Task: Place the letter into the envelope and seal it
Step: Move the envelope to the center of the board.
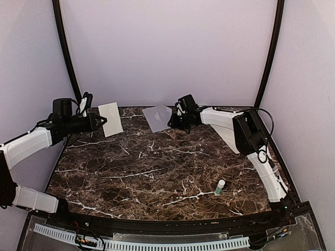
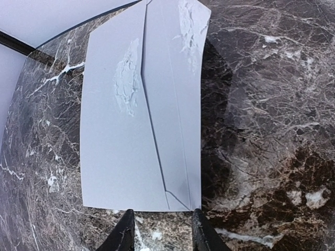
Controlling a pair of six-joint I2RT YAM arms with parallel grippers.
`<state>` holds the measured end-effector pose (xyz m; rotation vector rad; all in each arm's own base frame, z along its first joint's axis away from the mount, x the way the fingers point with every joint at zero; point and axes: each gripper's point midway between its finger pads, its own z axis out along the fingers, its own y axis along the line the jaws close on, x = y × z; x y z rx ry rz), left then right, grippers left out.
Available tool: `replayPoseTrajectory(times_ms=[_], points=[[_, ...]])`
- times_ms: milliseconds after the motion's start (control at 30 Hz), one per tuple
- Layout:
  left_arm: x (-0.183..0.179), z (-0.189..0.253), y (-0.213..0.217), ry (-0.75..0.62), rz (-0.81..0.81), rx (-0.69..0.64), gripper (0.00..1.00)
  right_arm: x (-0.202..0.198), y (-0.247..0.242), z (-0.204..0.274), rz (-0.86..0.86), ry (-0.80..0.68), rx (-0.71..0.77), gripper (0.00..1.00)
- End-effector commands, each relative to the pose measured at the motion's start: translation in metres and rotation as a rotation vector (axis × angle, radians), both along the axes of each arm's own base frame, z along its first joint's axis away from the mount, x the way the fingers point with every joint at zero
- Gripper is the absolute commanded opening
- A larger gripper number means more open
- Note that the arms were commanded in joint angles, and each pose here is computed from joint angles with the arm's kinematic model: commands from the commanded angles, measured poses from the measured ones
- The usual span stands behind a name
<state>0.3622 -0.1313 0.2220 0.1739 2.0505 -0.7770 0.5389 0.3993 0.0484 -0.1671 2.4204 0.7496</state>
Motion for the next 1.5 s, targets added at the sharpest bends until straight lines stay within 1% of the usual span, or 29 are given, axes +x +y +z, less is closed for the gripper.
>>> replayPoseTrajectory(times_ms=[0,467,667,867,933,1067,1167,1300,1467], points=[[0.002,0.009,0.002,-0.021,-0.005,-0.003,0.00,0.013,-0.009,-0.005,-0.053,-0.002,0.003,0.35],[0.005,0.010,0.009,-0.008,-0.005,-0.050,0.00,0.017,-0.021,-0.018,-0.127,0.014,-0.020,0.35],[0.007,0.012,0.013,-0.005,-0.008,-0.082,0.00,0.023,-0.016,-0.019,-0.127,0.016,0.028,0.35],[0.008,0.012,0.016,0.003,-0.013,-0.114,0.00,0.028,-0.008,-0.024,-0.098,0.023,0.067,0.32],[0.008,0.012,0.017,0.004,-0.012,-0.120,0.00,0.028,-0.007,-0.027,-0.087,0.027,0.072,0.29],[0.008,0.012,0.018,0.009,-0.017,-0.134,0.00,0.029,-0.005,-0.032,-0.084,0.032,0.080,0.21],[0.008,0.013,0.019,0.007,-0.021,-0.142,0.00,0.030,-0.005,-0.033,-0.085,0.032,0.089,0.11],[0.008,0.012,0.018,0.009,-0.024,-0.145,0.00,0.031,-0.004,-0.029,-0.080,0.018,0.093,0.00],[0.008,0.011,0.017,0.014,-0.029,-0.150,0.00,0.027,-0.006,-0.019,-0.068,-0.004,0.093,0.00]])
